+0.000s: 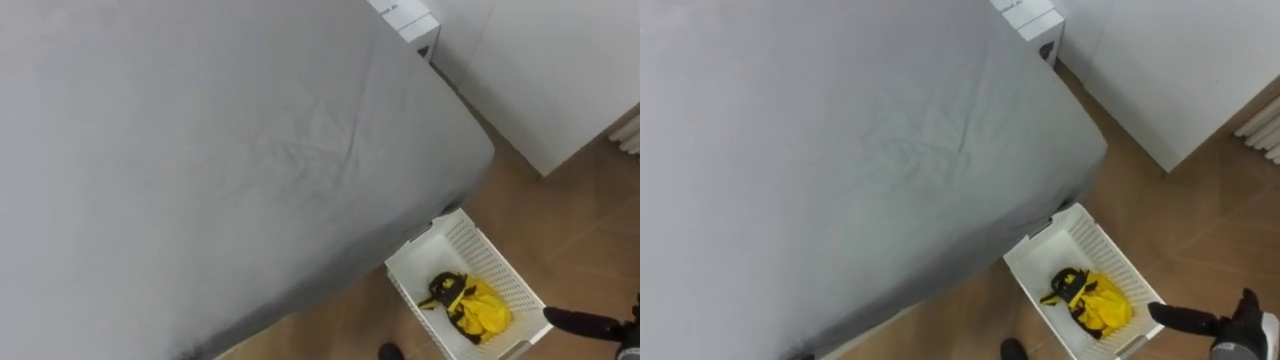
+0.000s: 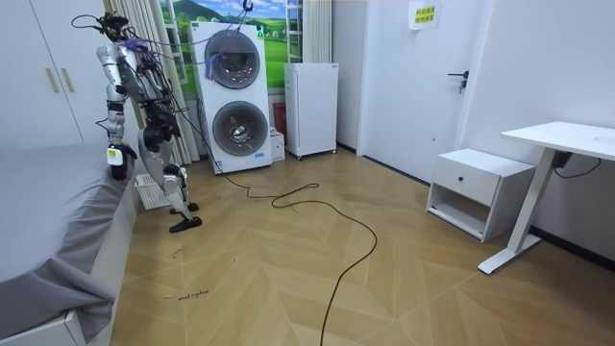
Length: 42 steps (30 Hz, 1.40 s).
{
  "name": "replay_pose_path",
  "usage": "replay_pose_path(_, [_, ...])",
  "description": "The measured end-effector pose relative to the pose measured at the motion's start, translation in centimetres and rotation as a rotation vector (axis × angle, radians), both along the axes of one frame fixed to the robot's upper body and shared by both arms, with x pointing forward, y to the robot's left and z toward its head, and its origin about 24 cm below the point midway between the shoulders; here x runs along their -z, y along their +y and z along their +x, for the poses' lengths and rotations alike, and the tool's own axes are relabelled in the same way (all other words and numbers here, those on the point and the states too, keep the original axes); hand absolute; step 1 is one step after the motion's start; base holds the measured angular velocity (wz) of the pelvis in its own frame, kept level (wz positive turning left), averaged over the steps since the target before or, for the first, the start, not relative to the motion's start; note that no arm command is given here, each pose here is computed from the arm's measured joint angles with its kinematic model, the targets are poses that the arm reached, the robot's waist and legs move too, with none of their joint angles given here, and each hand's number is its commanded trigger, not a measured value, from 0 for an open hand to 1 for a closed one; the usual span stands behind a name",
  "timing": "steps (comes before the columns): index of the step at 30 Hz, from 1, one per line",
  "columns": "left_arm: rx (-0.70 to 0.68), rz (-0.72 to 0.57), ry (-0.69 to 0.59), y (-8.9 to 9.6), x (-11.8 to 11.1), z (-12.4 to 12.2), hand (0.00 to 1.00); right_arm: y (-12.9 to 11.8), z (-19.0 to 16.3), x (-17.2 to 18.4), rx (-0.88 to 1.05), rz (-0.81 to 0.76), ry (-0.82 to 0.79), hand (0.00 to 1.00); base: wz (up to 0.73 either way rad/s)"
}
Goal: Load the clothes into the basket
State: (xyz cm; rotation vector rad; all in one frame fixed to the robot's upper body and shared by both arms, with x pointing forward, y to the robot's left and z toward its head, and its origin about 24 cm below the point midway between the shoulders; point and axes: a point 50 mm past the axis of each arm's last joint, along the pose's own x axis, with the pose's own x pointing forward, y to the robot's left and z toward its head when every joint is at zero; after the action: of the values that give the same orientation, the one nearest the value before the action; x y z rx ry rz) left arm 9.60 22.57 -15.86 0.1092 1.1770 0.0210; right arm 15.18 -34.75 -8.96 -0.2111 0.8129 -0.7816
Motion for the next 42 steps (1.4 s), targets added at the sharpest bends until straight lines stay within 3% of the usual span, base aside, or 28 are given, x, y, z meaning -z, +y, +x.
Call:
replay_pose_path(10, [0.006, 0.023, 0.018, 0.9, 0.0, -1.2, 0.0, 2.3, -3.5, 2.7, 0.1, 0.144, 0.034, 0.0, 0.31])
replay_pose_path(17, [-0.038, 0.056, 0.021, 1.5, 0.0, -2.7, 0.0, 5.5, -5.6, 4.9, 0.156, 0.341, 0.029, 0.0, 0.26])
replay_pose_path(21, [-0.085, 0.059, 0.017, 0.8, 0.2, -2.9, 0.0, 7.2, -7.3, 6.0, 0.15, 0.407, 0.074, 0.0, 0.36])
replay_pose_path(30, [-0.111, 0.084, 0.02, 0.8, 0.3, -3.5, 0.0, 10.0, -9.1, 7.4, 0.008, 0.509, 0.22, 0.0, 0.27])
replay_pose_path(42, [-0.106, 0.087, 0.001, -0.2, 0.4, -3.4, 0.0, 11.7, -8.8, 7.8, -0.3, 0.483, 0.366, 0.0, 0.16])
